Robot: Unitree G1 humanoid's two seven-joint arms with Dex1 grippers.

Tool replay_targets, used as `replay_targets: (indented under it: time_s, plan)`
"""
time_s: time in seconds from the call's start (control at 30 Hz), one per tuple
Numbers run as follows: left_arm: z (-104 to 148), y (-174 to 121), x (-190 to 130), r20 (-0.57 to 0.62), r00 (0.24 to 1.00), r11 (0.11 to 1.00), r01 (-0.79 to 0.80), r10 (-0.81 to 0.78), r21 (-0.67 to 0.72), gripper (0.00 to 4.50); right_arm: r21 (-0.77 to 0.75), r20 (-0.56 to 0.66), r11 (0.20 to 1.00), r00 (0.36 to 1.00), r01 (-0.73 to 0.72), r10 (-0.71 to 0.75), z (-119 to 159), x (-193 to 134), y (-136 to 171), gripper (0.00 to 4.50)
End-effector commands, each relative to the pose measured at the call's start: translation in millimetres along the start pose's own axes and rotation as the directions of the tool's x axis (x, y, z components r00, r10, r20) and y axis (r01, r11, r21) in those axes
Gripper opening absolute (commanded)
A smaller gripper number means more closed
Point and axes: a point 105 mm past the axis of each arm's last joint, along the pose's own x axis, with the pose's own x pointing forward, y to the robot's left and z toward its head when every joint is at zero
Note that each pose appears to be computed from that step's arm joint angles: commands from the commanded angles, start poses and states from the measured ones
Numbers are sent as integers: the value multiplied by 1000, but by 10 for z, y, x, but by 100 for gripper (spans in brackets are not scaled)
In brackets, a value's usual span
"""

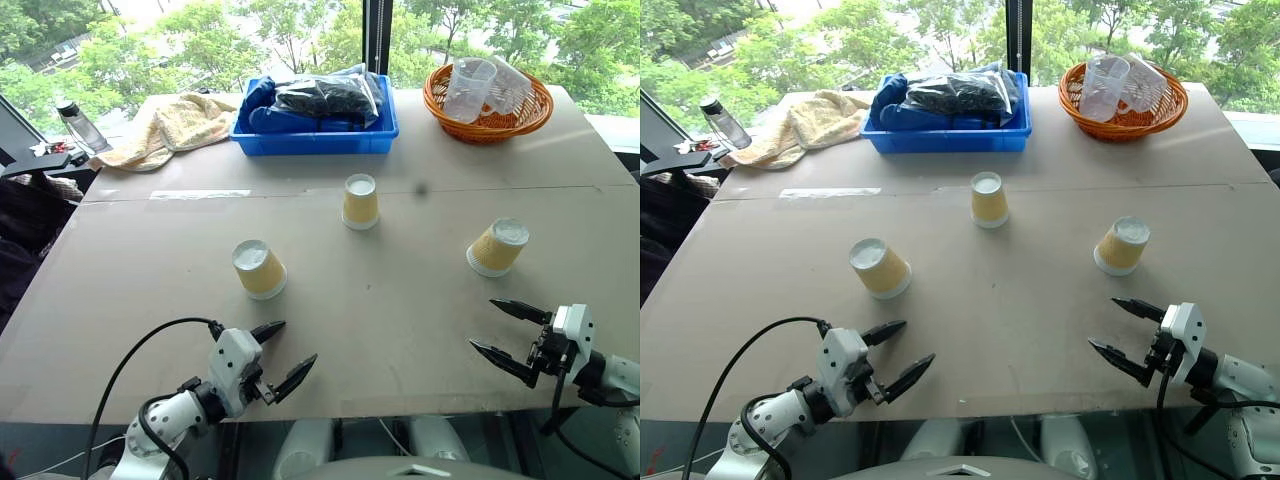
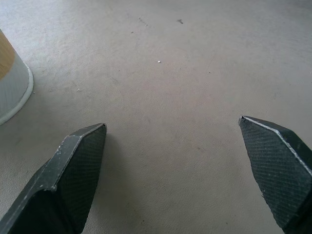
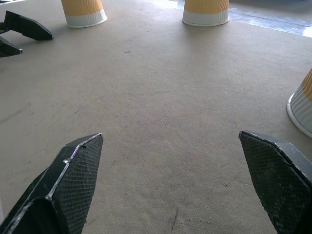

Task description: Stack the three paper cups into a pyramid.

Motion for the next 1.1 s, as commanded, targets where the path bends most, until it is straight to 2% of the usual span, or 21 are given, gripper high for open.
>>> replay_targets:
  time_s: [0.03,0.4,0.6,0.8,0.93,1.1]
  plan:
    - [-31,46,-31,13,1000,999,-28,28,-16,450,-29,8,1000,1000,4,-3,45,-2,-30,441]
    - [-14,195,-94,54,995,996,-86,85,23,450,-13,21,1000,1000,-16,17,14,35,-54,441]
    - [68,277,-58,128,972,978,-204,197,40,450,-17,34,999,998,-50,51,24,60,18,441]
    - [299,325,-161,251,918,951,-309,306,-31,450,-21,145,994,983,-111,113,283,148,118,441]
    - [441,554,-245,296,864,909,-413,408,-48,450,-30,239,978,949,-205,206,509,178,220,441]
    - [532,835,-105,302,838,885,-464,455,-47,450,-49,267,968,931,-246,250,598,251,232,441]
